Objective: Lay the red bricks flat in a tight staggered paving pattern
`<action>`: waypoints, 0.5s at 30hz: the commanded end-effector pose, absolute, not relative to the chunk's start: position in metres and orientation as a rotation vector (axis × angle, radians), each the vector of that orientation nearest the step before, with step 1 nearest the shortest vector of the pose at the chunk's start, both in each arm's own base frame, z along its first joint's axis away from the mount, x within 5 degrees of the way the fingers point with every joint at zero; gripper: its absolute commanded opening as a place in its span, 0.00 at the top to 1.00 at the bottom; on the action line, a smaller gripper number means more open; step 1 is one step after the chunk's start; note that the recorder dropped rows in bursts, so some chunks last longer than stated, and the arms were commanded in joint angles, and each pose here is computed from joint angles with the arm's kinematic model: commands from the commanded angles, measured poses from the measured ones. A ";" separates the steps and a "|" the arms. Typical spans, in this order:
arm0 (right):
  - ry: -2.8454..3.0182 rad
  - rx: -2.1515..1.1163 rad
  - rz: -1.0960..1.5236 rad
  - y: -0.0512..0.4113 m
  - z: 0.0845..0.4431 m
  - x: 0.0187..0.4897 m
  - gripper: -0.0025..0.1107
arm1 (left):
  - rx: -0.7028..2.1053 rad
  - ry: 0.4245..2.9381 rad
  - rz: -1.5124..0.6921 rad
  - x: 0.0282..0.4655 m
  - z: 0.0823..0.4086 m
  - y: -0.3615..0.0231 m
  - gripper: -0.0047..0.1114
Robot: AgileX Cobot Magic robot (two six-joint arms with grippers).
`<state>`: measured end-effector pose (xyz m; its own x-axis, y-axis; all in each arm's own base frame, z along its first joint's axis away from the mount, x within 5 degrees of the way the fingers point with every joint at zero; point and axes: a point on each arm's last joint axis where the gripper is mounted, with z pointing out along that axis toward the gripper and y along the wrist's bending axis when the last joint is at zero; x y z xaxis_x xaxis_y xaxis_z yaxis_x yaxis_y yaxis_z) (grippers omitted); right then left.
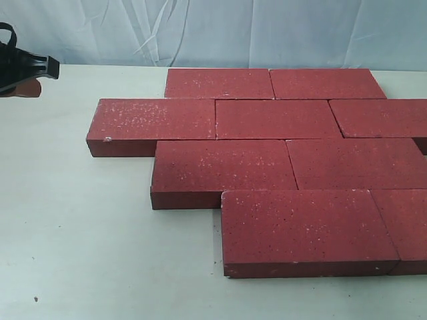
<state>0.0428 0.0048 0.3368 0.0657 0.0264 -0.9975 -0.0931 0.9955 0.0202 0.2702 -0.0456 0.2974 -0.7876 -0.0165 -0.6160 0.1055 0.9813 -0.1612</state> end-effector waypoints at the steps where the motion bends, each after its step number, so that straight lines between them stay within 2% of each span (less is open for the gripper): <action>1: 1.507 -0.058 0.064 0.004 0.335 0.043 0.98 | 0.065 2.454 -0.246 0.269 0.299 -0.046 0.96; 9: 1.551 -0.079 0.022 0.003 0.319 0.048 0.98 | 0.065 2.454 -0.246 0.269 0.299 -0.046 0.96; 15: 1.632 -0.085 0.019 0.003 0.273 0.051 0.98 | 0.065 2.454 -0.246 0.269 0.299 -0.046 0.96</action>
